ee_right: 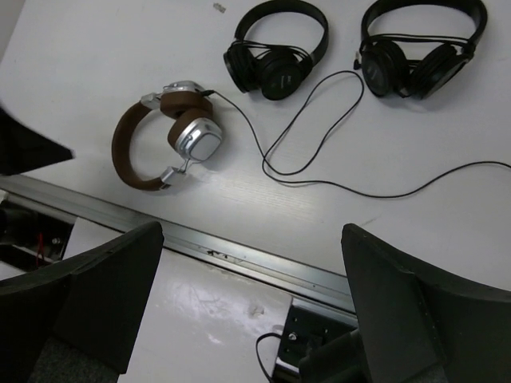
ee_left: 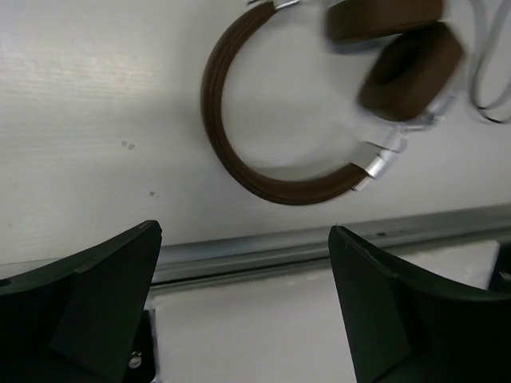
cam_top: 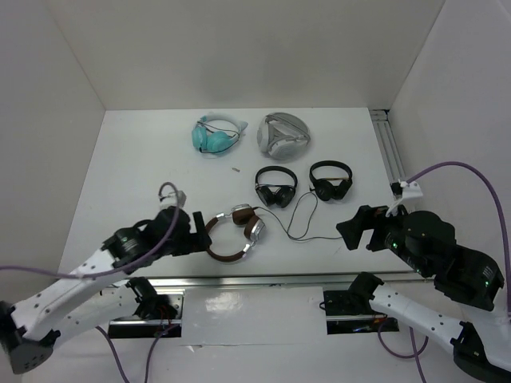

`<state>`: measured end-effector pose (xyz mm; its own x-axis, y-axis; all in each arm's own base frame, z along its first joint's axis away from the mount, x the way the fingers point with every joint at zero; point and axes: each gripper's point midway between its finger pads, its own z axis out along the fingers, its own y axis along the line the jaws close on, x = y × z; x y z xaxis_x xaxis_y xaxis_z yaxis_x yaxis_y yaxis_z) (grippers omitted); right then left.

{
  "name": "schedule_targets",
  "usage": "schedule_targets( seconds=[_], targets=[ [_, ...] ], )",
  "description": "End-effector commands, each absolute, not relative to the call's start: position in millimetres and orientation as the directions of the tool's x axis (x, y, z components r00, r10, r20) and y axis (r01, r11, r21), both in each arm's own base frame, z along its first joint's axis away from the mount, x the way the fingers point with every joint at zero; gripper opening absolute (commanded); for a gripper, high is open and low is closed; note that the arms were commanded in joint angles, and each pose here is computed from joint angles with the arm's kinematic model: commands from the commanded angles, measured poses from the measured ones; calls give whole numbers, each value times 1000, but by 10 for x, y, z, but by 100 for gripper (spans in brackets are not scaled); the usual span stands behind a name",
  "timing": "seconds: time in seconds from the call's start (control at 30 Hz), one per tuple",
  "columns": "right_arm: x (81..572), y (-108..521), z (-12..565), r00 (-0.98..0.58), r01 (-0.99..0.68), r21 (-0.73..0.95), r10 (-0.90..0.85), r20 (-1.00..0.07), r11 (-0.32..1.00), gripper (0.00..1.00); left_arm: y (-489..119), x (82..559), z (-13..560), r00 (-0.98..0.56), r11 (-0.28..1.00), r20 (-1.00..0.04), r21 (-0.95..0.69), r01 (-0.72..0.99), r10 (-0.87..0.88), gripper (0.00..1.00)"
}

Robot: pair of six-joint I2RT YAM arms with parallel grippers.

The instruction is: Wrap the headphones

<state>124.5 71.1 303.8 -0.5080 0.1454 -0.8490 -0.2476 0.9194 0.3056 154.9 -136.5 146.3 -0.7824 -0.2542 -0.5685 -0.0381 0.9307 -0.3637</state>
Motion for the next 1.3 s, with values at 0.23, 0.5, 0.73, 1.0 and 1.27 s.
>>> schedule_targets(
  seconds=[0.23, 0.5, 0.73, 1.0, 1.27],
  targets=[
    [1235, 932, 3247, -470, -345, 390, 202, -859, 854, 100, -1647, 1658, 474, -793, 873, -397, -363, -327, -462, 100],
    [1199, 899, 3248, -451, -352, 412, 234, -862, 841, 100, -1615, 1644, 285, -757, 839, -374, -333, -429, -536, 100],
    [1202, 929, 3223, -457, -358, 414, 229, -860, 837, 100, -1514, 1533, 87, -727, 805, -346, -258, -534, -593, 82],
    [1189, 915, 3235, -451, -361, 417, 235, -861, 834, 100, -1378, 1389, -172, -753, 822, -338, -148, -550, -565, 16],
    [1152, 959, 3288, -453, -389, 431, 238, -859, 814, 100, -1379, 1264, 169, -764, 851, -398, -97, -516, -509, 0]
  ],
)
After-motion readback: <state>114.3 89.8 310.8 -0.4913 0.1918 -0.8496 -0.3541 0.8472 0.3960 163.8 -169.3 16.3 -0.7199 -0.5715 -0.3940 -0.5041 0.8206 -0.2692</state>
